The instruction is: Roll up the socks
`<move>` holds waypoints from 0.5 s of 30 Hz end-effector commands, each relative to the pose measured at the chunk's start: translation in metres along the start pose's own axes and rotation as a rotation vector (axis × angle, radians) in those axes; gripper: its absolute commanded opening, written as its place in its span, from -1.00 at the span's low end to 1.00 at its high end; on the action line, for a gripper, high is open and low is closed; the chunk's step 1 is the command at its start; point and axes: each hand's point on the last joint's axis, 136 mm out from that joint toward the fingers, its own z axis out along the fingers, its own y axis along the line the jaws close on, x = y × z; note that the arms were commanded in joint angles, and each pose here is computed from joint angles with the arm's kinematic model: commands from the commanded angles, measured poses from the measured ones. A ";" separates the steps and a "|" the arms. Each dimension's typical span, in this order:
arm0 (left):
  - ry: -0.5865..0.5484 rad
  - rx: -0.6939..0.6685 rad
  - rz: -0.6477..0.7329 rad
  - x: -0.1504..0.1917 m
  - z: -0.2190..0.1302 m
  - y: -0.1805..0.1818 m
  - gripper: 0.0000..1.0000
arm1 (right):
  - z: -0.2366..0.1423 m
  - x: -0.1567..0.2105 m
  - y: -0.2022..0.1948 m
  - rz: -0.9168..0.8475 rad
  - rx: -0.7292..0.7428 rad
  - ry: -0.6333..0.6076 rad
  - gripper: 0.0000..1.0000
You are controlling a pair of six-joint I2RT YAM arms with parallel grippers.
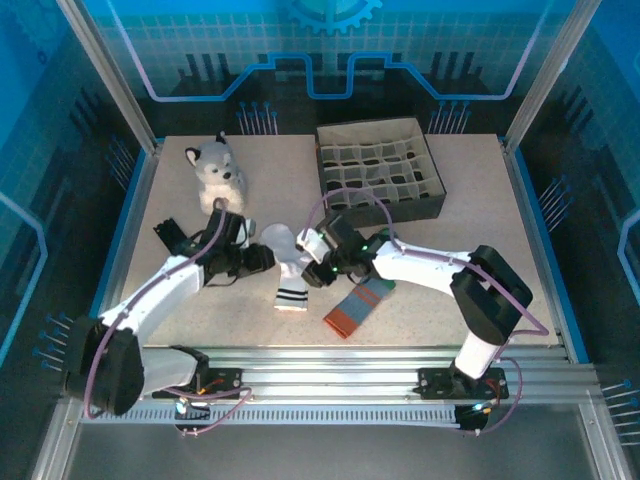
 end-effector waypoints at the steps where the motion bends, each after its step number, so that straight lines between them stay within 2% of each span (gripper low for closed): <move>1: 0.076 0.023 -0.142 0.040 0.009 0.010 -0.38 | 0.001 0.008 0.015 0.067 -0.013 -0.005 -0.39; 3: 0.086 0.026 -0.171 0.050 0.013 0.013 -0.39 | 0.003 0.015 0.016 0.126 -0.020 0.008 -0.51; 6: 0.101 0.035 -0.194 0.059 0.020 0.013 -0.39 | 0.007 0.023 0.019 0.181 -0.034 0.032 -0.51; 9: 0.117 0.032 -0.208 0.063 0.027 0.014 -0.40 | 0.008 0.025 0.024 0.213 -0.033 0.043 -0.45; 12: 0.117 0.031 -0.216 0.064 0.032 0.016 -0.41 | 0.008 0.025 0.032 0.224 -0.028 0.070 -0.28; 15: 0.124 0.045 -0.229 0.064 0.039 0.016 -0.43 | 0.008 0.027 0.033 0.240 0.000 0.101 -0.27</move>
